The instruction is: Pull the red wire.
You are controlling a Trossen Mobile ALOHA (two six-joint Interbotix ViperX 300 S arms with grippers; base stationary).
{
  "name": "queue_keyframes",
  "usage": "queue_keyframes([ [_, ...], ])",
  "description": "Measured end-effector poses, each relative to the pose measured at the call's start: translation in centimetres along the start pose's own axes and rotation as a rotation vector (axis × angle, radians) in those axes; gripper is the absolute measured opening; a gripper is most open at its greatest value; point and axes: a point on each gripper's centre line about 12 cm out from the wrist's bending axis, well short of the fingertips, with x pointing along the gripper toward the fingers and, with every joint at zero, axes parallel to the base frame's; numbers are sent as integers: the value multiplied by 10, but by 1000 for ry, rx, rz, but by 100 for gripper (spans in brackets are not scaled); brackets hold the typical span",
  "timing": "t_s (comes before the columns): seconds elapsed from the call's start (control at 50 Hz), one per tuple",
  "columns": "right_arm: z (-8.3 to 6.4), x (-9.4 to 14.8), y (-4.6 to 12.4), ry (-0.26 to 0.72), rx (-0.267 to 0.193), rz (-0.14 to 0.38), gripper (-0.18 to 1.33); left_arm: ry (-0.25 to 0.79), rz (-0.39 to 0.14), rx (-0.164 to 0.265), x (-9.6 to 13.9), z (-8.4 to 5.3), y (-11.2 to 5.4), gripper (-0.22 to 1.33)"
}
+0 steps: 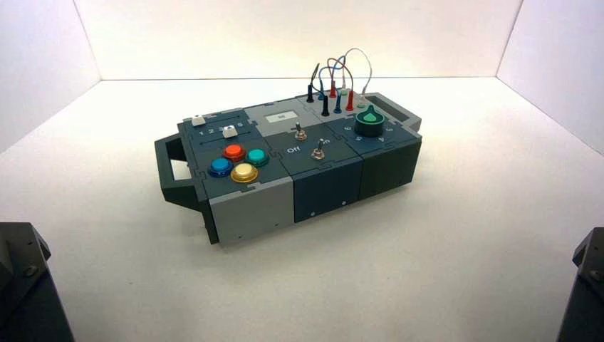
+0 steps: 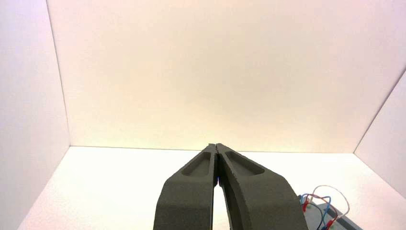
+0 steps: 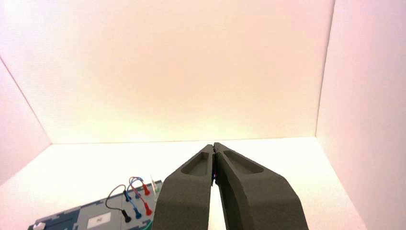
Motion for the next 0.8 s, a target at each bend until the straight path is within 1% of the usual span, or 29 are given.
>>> queue_keyframes([
  [0.3, -9, 12, -1, 82, 19, -8, -14, -12, -2, 2, 0, 0, 0, -16],
  [0.52, -11, 13, -1, 101, 24, -4, -15, -9, -1, 2, 0, -2, 0, -15],
  [0.66, -13, 13, 3, 114, 27, 21, -14, -8, -1, 2, 1, -2, 0, -16],
  [0.8, -17, 16, 12, 152, 20, 92, -14, -5, -1, 0, 1, -3, 0, -16],
])
